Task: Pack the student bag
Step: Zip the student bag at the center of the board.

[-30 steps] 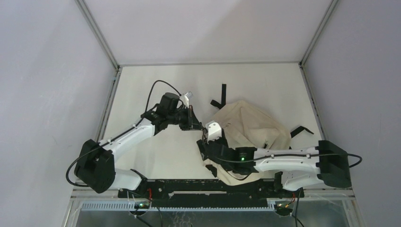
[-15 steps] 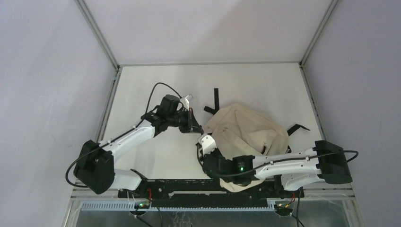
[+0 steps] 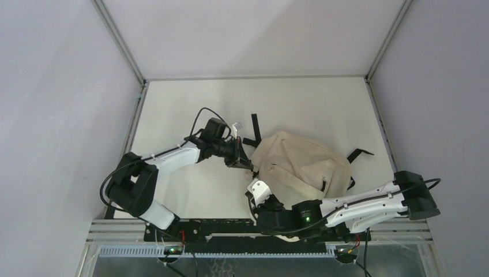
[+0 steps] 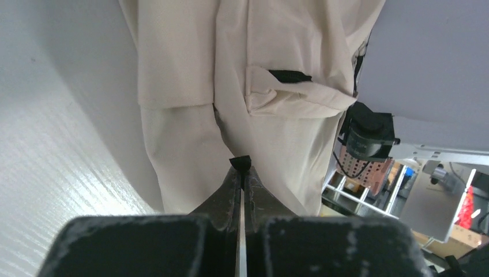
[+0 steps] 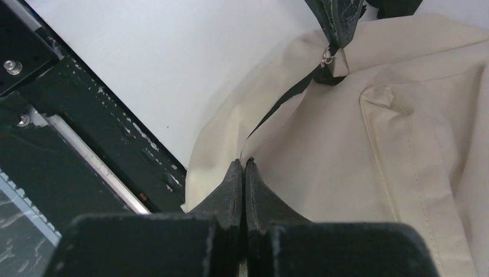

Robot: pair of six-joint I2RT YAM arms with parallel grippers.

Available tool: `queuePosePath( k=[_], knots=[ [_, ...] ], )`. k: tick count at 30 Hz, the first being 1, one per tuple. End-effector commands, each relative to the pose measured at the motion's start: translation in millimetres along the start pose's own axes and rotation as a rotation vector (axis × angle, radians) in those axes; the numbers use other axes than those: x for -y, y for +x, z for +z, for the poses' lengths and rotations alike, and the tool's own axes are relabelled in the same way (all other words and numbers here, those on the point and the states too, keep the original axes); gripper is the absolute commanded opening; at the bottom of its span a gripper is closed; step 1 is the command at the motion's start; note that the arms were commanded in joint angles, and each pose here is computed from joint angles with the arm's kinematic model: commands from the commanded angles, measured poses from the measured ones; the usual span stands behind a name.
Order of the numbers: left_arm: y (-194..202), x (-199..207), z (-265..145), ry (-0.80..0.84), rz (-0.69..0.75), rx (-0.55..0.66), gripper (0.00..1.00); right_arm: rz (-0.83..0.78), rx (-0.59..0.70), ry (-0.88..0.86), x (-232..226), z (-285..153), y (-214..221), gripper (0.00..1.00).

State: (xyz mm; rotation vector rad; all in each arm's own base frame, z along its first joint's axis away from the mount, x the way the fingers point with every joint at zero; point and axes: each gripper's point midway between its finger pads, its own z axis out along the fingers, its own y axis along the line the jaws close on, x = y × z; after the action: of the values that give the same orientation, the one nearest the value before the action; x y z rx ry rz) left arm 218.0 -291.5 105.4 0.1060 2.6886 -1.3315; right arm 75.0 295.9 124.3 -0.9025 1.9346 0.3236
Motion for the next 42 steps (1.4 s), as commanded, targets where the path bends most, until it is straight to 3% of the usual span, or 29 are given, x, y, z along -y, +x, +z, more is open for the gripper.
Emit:
queuePosePath(
  k=[1,16,21,27,29,31,33,35,39,42],
  knots=[
    [-83,16,-10,0.024,0.062,0.254,0.0,0.011,-0.049,-0.194,-35,-28,10,0.0],
    [-133,0,-2,-0.005,0.006,0.287,0.0,-0.029,0.028,-0.257,-38,-53,-19,0.0],
    [-159,11,-9,0.012,0.01,0.32,0.0,-0.062,0.032,-0.26,-42,-52,-24,0.0],
    [-187,46,-22,0.046,0.057,0.344,0.0,0.038,0.15,-0.135,-21,-16,-67,0.0],
    [-196,53,-31,0.011,0.076,0.355,0.06,0.129,0.194,-0.167,-18,3,-92,0.0],
    [-205,59,-47,-0.047,0.105,0.394,0.25,0.221,0.246,-0.257,-21,22,-119,0.17],
    [-208,67,-69,-0.095,0.135,0.43,0.5,0.265,0.27,-0.318,-23,36,-139,0.47],
    [-210,75,-94,-0.14,0.175,0.478,0.63,0.254,0.243,-0.289,-17,42,-149,0.64],
    [-197,74,-138,-0.248,0.225,0.585,0.69,0.248,0.269,-0.062,29,26,-155,0.77],
    [-169,68,-148,-0.257,0.229,0.598,0.69,0.336,0.275,0.111,81,4,-139,0.96]
  ],
)
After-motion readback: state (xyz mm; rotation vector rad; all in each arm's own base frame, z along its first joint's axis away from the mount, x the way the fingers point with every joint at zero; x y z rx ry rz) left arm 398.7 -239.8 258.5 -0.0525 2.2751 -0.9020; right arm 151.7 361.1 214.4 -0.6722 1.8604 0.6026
